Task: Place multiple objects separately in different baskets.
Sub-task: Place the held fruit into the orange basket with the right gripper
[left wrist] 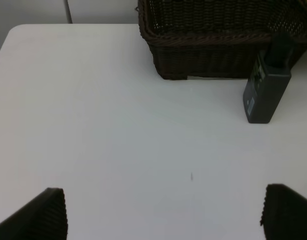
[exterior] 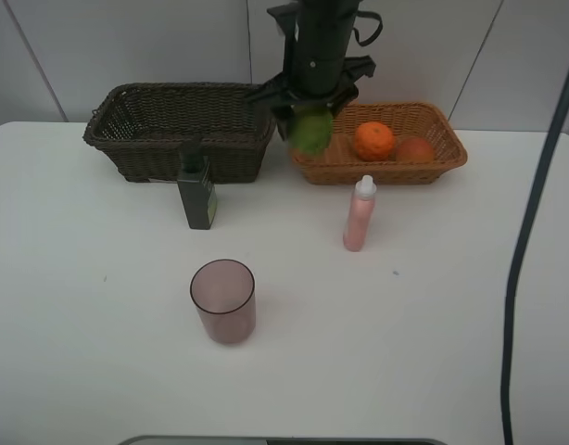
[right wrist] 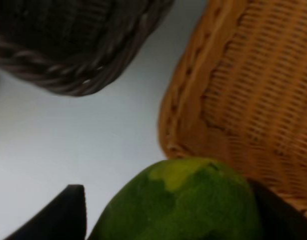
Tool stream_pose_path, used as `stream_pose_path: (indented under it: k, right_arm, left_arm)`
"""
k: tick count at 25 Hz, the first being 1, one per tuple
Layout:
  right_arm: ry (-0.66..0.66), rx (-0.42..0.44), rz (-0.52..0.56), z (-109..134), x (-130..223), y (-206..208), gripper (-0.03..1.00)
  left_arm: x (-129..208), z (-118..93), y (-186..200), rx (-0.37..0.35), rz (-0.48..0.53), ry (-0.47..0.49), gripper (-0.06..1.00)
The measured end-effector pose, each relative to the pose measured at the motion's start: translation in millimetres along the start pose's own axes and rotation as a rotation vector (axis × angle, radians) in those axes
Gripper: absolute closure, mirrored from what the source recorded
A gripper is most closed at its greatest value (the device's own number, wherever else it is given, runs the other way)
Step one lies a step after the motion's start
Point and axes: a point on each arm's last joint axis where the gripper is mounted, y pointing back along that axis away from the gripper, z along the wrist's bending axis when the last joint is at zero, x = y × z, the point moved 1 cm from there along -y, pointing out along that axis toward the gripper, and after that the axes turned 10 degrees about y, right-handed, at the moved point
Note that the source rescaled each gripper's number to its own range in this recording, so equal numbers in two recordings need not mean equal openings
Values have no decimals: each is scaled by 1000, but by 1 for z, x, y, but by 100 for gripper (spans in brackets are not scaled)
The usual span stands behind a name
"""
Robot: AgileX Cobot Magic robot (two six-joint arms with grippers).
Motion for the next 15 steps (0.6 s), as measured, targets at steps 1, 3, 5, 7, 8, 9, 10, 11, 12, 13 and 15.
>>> stream_pose_path:
  k: [1,3,5,7,8,9,10,11,12,13,15]
  right_arm:
    - [-11,7,-10,-8,-1,-2,49]
    - [-36,22,-46,-25,-4,-5,49]
    - [-56,34,-86,-39,-7,-7,49]
    - [-78,46,-130,-52,-10,-9,49]
    - [-86,52,-145,-58,-11,-11,49]
    - [-96,56,-161,-64,-12,-14,49]
    - [-104,62,-174,-70,-13,-18,49]
    - [-111,68,-185,-75,-13,-21,49]
    - [-112,73,-185,-78,-13,-27,49]
    - [-114,74,-183,-79,-13,-33,49]
    - [-116,73,-177,-81,-12,-46,49]
  left_arm:
    - [0,0,0,0,0,0,-6]
    - [0,0,0,0,0,0,-6]
    - [0,0,0,0,0,0,-6]
    - [0,0,0,0,0,0,-6]
    - [0,0,0,0,0,0,-6]
    - [0,0,0,0,0,0,-6]
    - [0,0,0,0,0,0,-6]
    - [0,0,0,0,0,0,-6]
    - [0,0,0,0,0,0,-6]
    - [0,0,0,0,0,0,-6]
    - [0,0,0,0,0,0,-6]
